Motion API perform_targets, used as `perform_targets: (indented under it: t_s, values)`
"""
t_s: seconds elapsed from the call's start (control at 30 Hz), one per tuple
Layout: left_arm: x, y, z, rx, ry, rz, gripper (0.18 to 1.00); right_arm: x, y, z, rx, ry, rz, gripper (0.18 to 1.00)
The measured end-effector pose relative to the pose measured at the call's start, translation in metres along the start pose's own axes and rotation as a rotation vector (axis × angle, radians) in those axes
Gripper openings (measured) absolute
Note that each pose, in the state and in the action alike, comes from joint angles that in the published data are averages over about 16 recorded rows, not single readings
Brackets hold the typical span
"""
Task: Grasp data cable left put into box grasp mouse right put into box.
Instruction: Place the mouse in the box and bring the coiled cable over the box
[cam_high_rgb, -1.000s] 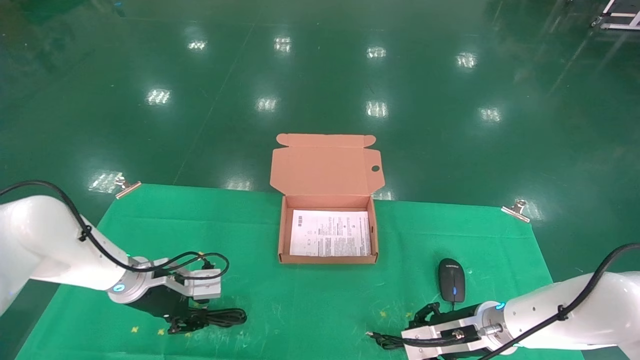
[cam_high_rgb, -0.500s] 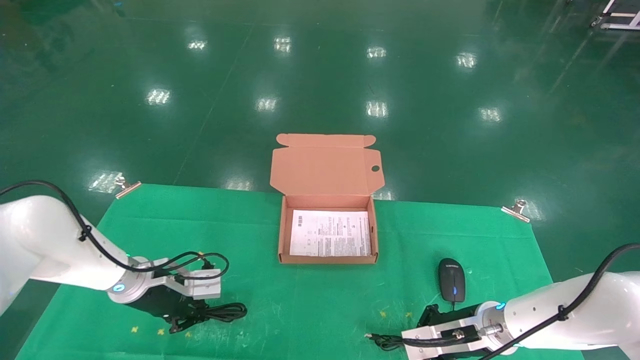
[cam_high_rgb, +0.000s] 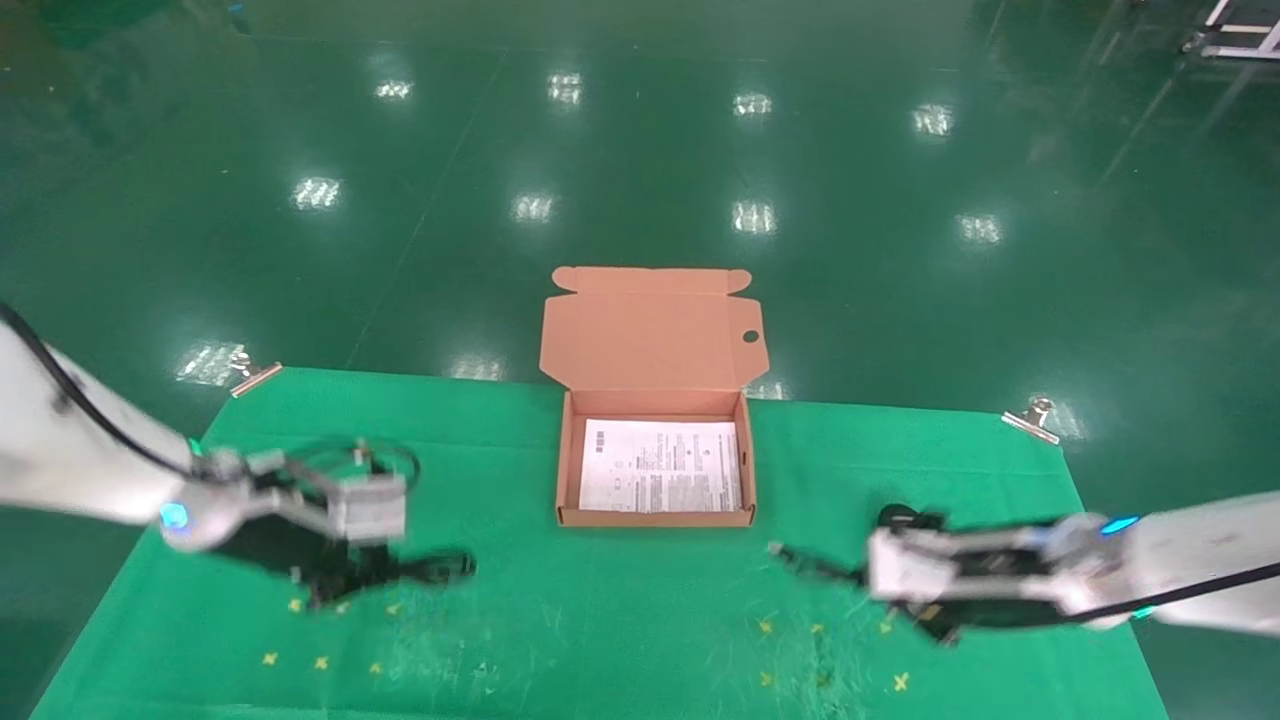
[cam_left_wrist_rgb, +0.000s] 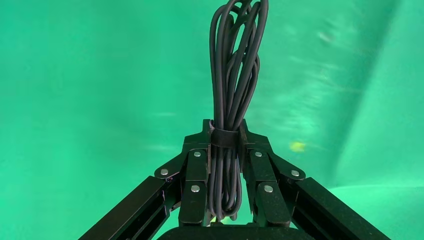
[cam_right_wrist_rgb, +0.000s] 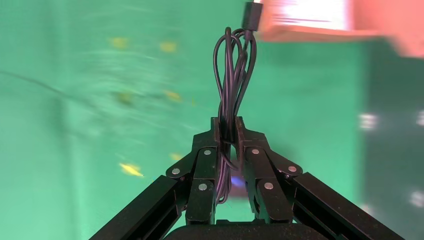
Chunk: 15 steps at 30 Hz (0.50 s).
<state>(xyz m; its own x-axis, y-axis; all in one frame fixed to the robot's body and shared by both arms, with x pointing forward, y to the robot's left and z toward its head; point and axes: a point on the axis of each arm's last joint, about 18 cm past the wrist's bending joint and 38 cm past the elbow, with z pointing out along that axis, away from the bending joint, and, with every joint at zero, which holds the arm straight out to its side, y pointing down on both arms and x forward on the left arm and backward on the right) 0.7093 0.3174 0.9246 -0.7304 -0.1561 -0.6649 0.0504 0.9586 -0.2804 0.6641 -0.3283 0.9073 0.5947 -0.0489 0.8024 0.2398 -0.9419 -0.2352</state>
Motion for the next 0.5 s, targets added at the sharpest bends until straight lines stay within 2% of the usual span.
perform_targets:
  t_s: [0.23, 0.5]
  values:
    - [-0.043, -0.035, -0.055, 0.086, -0.163, 0.068, 0.28, 0.071, -0.03, -0.056, 0.046, 0.214, -0.003, 0.23]
    - [-0.077, -0.084, -0.097, 0.161, -0.341, 0.137, 0.279, 0.144, -0.095, -0.085, 0.145, 0.398, -0.066, 0.23]
